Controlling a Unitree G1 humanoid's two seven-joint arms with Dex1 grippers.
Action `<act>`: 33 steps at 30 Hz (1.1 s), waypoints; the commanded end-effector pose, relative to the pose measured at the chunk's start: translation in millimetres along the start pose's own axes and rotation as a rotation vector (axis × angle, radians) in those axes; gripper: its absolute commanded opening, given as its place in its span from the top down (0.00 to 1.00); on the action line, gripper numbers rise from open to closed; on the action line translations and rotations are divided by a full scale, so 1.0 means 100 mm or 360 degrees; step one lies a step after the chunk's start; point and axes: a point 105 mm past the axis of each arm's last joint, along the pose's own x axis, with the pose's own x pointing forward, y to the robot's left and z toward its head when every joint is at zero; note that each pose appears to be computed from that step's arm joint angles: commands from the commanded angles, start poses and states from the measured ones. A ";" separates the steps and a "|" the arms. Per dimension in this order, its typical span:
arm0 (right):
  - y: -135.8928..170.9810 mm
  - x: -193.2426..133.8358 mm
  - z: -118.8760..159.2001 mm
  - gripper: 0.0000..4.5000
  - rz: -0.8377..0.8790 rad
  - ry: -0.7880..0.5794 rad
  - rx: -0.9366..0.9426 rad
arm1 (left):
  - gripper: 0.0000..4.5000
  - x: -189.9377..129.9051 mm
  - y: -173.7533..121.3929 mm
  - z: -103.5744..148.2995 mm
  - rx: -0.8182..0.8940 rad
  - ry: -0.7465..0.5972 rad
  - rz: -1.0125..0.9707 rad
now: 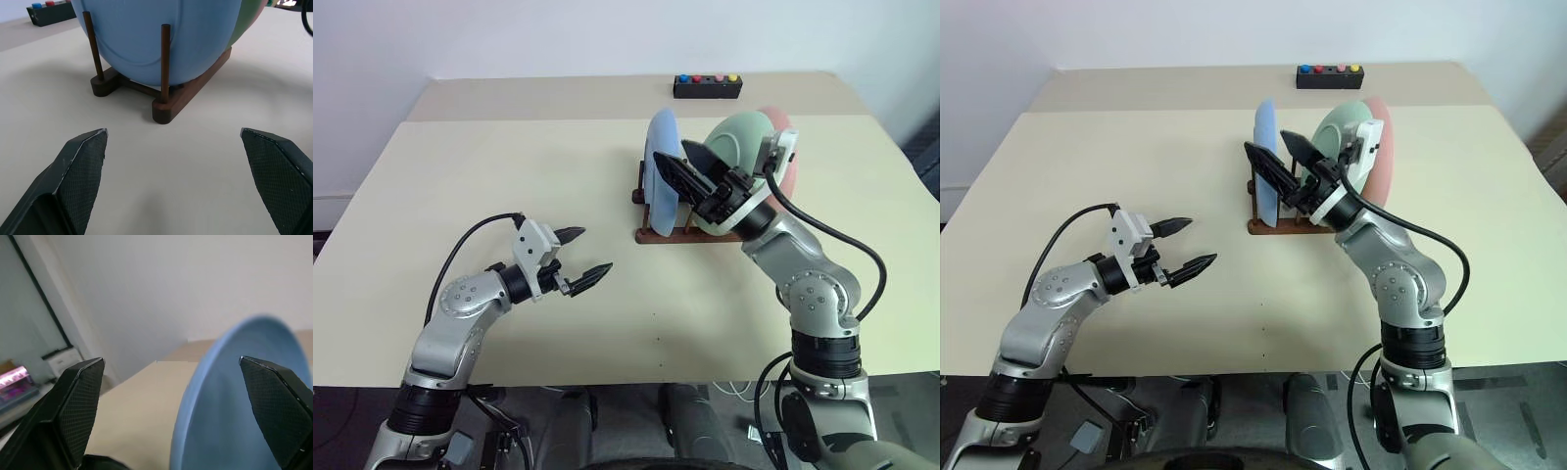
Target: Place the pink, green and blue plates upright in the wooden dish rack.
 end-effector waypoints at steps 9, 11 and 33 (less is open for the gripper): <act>0.09 -0.26 0.62 0.21 0.0122 -0.0075 -0.0509 | 0.00 0.05 -0.10 0.12 0.0045 -0.0060 -0.0068; 0.08 -0.41 0.62 0.42 0.0111 0.0001 -0.0555 | 0.00 0.08 -0.16 0.11 0.0029 -0.0058 -0.0116; -0.35 -1.33 0.15 0.99 -0.0418 0.0782 -0.0991 | 0.00 0.43 -0.48 0.20 -0.0017 -0.0148 -0.0492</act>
